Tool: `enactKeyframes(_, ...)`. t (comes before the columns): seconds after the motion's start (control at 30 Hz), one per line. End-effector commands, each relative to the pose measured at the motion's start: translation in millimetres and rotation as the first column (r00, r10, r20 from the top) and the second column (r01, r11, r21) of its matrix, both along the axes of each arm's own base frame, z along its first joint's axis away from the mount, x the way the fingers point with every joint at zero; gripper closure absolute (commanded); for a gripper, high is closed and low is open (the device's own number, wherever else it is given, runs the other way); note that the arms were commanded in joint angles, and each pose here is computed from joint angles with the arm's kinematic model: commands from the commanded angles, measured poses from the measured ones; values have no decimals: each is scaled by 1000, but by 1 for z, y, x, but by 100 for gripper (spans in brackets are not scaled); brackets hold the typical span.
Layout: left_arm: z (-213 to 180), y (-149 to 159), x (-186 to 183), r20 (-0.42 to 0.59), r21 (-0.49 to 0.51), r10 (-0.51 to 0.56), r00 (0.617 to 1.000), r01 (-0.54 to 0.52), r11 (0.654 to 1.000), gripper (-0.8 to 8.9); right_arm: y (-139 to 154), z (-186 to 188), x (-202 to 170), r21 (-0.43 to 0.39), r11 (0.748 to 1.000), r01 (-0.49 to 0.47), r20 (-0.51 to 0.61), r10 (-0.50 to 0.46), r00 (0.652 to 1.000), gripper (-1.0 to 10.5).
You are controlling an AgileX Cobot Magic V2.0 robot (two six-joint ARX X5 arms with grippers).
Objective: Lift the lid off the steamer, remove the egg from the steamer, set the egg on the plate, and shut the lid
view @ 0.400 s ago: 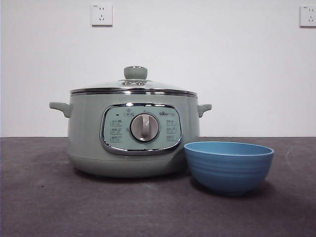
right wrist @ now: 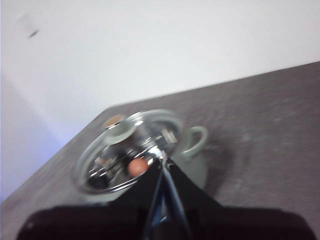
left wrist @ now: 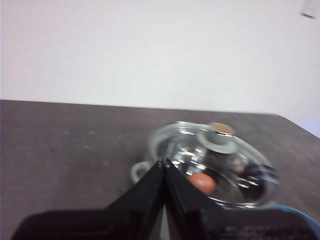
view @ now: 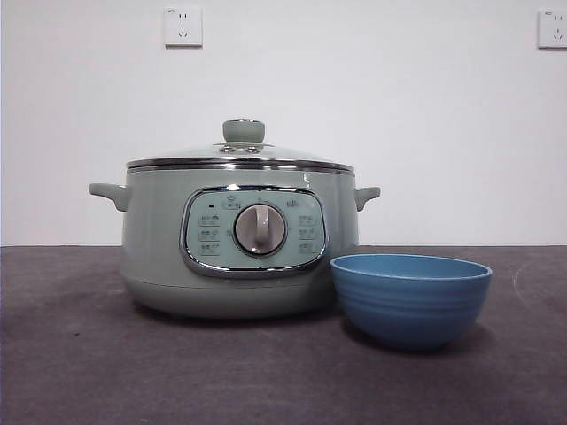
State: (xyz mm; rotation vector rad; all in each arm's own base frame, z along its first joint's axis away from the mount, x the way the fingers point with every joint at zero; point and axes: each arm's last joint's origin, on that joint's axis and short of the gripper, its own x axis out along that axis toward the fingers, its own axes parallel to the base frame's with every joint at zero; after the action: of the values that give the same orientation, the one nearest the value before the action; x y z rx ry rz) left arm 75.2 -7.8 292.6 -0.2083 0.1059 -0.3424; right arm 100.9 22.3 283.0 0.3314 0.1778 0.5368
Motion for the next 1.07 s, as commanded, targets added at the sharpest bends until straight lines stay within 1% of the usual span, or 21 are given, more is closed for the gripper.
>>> enactKeyframes(0.03,16,-2,2,-21,32,-71,997,72,997,821,3,22,7,-70,994,-90,-9,89,996,958)
enactKeyframes(0.1,26,-3,4,-47,41,-116,992,118,992,821,5,34,12,-106,983,-149,-46,145,988,958)
enactKeyframes(0.17,35,-4,6,-78,46,-159,984,163,986,821,6,46,18,-143,967,-209,-85,198,976,958)
enactKeyframes(0.3,49,-6,9,-143,48,-251,958,260,965,821,9,64,26,-195,926,-324,-178,291,940,958)
enactKeyframes(0.43,55,-7,10,-202,41,-309,930,323,946,821,10,72,30,-236,885,-402,-272,337,902,958)
enactKeyframes(0.53,56,-7,9,-233,38,-329,915,347,937,821,11,71,30,-256,859,-443,-320,357,877,958)
enactKeyframes(0.6,54,-7,9,-245,34,-329,912,347,937,821,11,70,30,-256,856,-450,-337,357,871,958)
enactKeyframes(0.73,54,-7,9,-247,32,-329,912,347,937,811,11,70,29,-257,855,-451,-337,358,871,940)
enactKeyframes(0.77,54,-7,9,-248,32,-328,912,346,938,795,11,70,29,-256,855,-450,-337,358,871,939)
enactKeyframes(0.8,54,-7,9,-249,28,-328,911,345,938,728,11,70,29,-256,855,-450,-337,358,871,914)
enactKeyframes(0.83,54,-7,9,-251,25,-327,911,344,939,633,11,70,29,-256,855,-450,-337,358,871,854)
enactKeyframes(0.9,54,-7,9,-251,23,-327,911,343,939,360,11,70,29,-249,859,-448,-342,355,870,635)
enactKeyframes(0.93,55,-7,9,-250,23,-327,911,343,939,274,11,70,29,-245,861,-446,-344,353,870,536)
enactKeyframes(0.97,55,-7,9,-249,24,-328,911,344,939,250,11,70,29,-242,862,-445,-345,352,870,436)
enactKeyframes(1.0,55,-7,9,-246,24,-330,911,346,938,250,11,70,29,-242,862,-445,-346,352,870,376)
enactKeyframes(1.07,56,-7,9,-233,29,-330,915,346,938,250,11,70,29,-240,863,-445,-347,351,869,376)
